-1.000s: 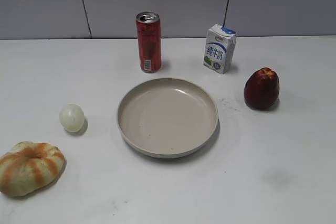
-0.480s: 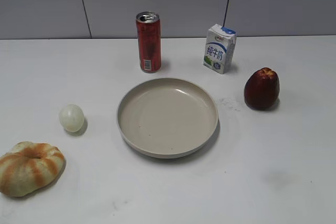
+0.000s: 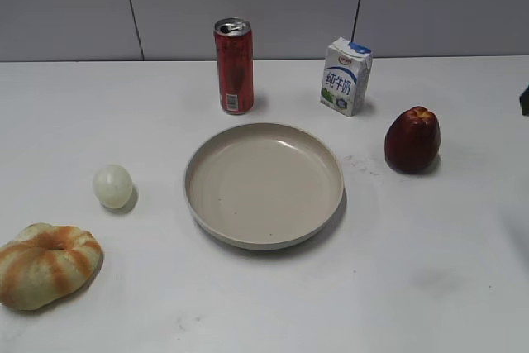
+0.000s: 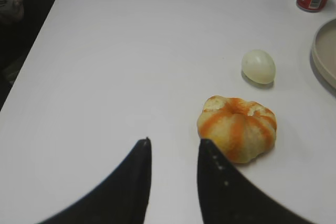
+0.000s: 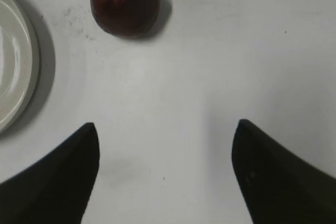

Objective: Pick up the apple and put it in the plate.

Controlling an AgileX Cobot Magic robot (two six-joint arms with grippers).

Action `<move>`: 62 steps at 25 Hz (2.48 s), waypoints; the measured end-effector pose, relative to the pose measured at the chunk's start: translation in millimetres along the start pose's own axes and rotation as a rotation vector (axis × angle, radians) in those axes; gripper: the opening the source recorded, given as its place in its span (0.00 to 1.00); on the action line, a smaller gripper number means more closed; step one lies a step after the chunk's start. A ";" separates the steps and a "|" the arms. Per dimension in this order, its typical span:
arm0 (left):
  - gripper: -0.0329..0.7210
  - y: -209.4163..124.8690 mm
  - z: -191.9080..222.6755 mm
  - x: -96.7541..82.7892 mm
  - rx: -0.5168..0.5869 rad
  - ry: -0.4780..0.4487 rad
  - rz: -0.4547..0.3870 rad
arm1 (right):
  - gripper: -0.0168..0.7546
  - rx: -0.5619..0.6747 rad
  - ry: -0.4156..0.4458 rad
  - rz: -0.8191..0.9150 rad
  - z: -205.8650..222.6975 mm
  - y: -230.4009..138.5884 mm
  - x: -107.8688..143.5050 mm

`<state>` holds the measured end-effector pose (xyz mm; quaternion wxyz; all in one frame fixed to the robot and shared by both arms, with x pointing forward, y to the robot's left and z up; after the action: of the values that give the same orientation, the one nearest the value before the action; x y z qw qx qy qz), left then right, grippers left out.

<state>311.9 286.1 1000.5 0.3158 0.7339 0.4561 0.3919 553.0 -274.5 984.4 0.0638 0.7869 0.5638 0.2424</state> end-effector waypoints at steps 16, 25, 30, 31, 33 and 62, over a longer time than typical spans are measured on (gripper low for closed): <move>0.36 0.0 0.0 0.0 0.000 0.000 0.000 | 0.79 0.147 0.005 -0.199 97.4 48.6 81.2; 0.36 0.0 0.0 0.0 0.000 0.000 0.000 | 0.79 0.210 -0.061 -0.194 147.7 53.0 72.1; 0.36 0.0 0.0 0.0 0.000 0.000 0.000 | 0.79 0.283 -0.092 -0.184 170.7 39.3 61.9; 0.36 0.0 0.0 0.0 0.000 0.000 0.000 | 0.79 0.295 -0.097 -0.183 174.7 36.7 60.1; 0.36 0.0 0.0 0.0 0.000 0.000 0.000 | 0.79 0.312 -0.104 -0.181 180.9 33.2 57.4; 0.36 0.0 0.0 0.0 0.000 0.000 0.000 | 0.74 0.343 -0.056 -0.534 144.9 -12.3 183.9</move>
<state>311.9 286.1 1000.5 0.3158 0.7339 0.4561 0.3919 653.6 -76.2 910.1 0.0068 0.6169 0.7811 0.0969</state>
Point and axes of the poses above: a point on each arm's last joint axis where the gripper is mounted, z pointing out along that axis toward the gripper, x along the wrist's bending axis when the last joint is at zero, y = z × x, the point moved 9 cm from there along z, pointing out along that axis toward the gripper, and after that the axes turned 15 degrees about z, right-handed, at the moved point
